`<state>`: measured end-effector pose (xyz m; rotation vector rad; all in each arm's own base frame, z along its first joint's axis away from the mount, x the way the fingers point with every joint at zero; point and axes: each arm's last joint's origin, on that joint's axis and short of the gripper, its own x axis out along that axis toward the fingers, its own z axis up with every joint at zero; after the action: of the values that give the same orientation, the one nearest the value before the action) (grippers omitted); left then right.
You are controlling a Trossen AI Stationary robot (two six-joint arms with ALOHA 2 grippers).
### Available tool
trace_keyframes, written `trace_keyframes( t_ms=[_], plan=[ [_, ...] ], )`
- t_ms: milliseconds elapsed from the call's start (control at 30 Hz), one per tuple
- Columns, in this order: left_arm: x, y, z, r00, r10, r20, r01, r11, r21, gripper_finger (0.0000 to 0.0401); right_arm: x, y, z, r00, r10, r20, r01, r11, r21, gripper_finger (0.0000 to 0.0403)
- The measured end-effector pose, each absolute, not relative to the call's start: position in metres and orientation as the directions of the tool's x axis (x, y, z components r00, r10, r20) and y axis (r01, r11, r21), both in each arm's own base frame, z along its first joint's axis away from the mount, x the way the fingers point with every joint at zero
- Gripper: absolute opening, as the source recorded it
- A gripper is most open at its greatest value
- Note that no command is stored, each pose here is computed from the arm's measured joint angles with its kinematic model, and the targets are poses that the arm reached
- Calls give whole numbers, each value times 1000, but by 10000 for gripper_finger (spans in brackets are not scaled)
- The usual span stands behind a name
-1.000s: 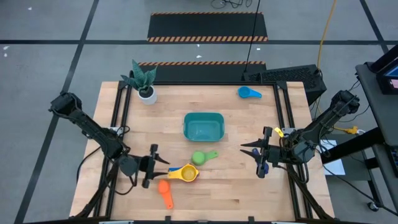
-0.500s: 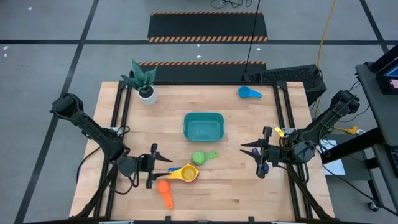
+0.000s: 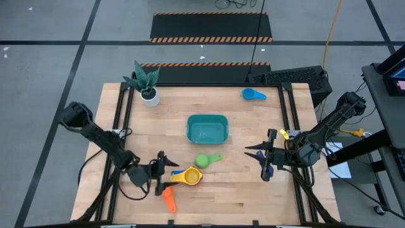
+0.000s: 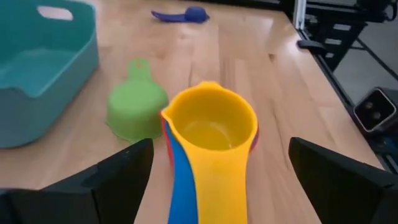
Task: Nest measuring cups in basket
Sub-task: Stack the yellow measuring cup on top of the blue measuring cup
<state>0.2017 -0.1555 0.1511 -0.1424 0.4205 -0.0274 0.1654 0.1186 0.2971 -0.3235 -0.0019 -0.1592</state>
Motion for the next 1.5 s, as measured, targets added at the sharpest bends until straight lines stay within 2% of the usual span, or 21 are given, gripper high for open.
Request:
trace_keyframes(
  t_ms=[433,733,1100,1233,1500],
  plan=[
    [211,-150,122,866,-16,-500,-52,991,-123,377,165,119,297,987,-155,27,156,937,-313,73],
    [212,-151,119,849,-70,-524,-13,988,-155,377,165,119,297,987,-155,27,156,937,-313,73],
    [213,-141,113,815,-13,-580,-82,987,-137,374,165,119,297,987,-155,27,156,937,-313,73],
    [215,-139,113,812,-16,-584,-82,987,-140,344,165,119,297,987,-155,27,156,937,-313,73],
    [216,-138,112,795,-65,-603,-42,986,-162,226,165,119,297,987,-155,27,156,937,-313,73]
  ],
)
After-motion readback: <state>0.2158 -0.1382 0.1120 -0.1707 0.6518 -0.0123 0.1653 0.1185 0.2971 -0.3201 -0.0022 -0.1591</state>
